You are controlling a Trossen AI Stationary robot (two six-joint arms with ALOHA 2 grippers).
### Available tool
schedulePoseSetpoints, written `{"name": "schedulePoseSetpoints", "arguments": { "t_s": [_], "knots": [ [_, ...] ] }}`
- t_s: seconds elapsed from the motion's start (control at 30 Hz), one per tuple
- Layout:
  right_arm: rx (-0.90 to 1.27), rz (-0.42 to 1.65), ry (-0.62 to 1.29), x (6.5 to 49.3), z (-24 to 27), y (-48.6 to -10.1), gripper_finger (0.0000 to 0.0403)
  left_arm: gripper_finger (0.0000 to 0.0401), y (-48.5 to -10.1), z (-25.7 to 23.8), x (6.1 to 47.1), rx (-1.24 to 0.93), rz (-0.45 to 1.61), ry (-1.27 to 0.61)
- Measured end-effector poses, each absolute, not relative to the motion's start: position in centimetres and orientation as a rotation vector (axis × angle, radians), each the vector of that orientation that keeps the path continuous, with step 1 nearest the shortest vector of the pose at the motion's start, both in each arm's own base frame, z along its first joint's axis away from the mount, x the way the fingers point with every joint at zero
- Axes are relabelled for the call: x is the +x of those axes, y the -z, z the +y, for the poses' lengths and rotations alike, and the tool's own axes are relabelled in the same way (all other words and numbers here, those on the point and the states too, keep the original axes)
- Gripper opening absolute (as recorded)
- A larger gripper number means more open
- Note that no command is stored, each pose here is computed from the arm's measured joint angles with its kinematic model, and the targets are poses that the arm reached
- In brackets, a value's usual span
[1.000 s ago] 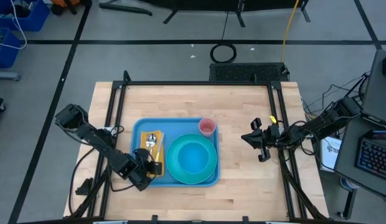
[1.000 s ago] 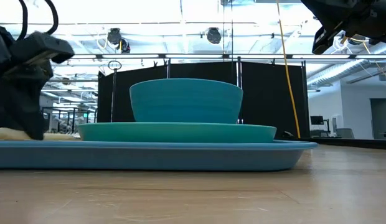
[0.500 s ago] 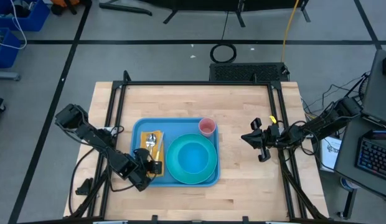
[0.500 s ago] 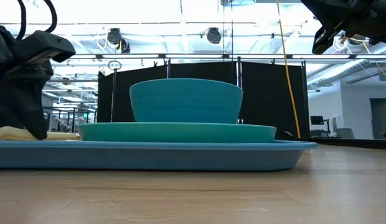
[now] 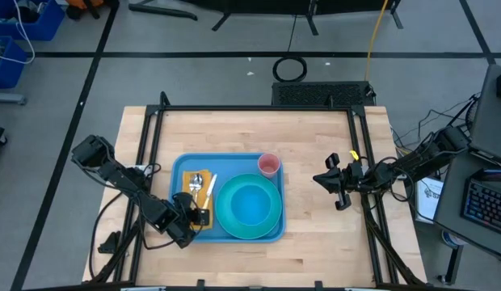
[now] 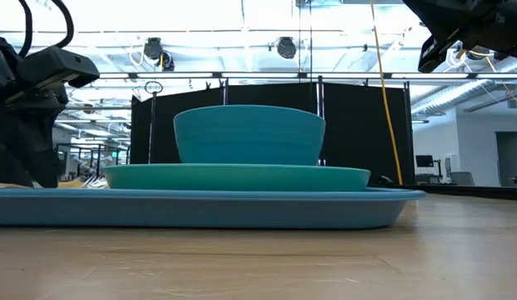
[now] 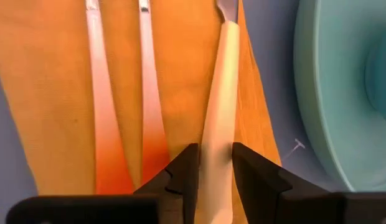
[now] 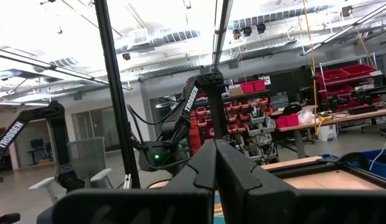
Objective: Set up tray
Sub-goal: Put the yellow knife on the blue serving tray to the left of the orange spoon
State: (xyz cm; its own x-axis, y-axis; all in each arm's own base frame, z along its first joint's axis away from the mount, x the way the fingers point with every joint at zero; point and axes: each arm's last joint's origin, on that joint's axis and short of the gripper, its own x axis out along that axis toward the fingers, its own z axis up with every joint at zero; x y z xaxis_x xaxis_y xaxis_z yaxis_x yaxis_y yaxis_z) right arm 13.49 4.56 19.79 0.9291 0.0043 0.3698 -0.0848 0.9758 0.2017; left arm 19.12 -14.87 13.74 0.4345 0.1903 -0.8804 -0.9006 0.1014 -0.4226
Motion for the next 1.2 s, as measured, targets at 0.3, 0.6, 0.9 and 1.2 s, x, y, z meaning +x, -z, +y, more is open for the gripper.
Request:
{"name": "schedulePoseSetpoints", "arguments": {
  "t_s": [0.3,0.6,0.9,1.2],
  "knots": [
    [0.217,-0.377,-0.046,13.49,4.57,-19.80,0.0000,0.0104,-13.74,-14.97,19.15,-1.168,0.800,-0.902],
    [0.217,-0.377,-0.046,13.49,4.57,-19.80,0.0000,0.0113,-13.77,-14.84,19.23,-1.113,0.791,-0.879],
    [0.217,-0.377,-0.046,13.49,4.57,-19.80,0.0000,0.0113,-13.83,-15.05,19.33,-1.126,0.787,-0.859],
    [0.217,-0.377,-0.046,13.49,4.57,-19.80,0.0000,0.0113,-14.69,-15.14,19.38,-1.067,0.791,-0.881]
  ]
}}
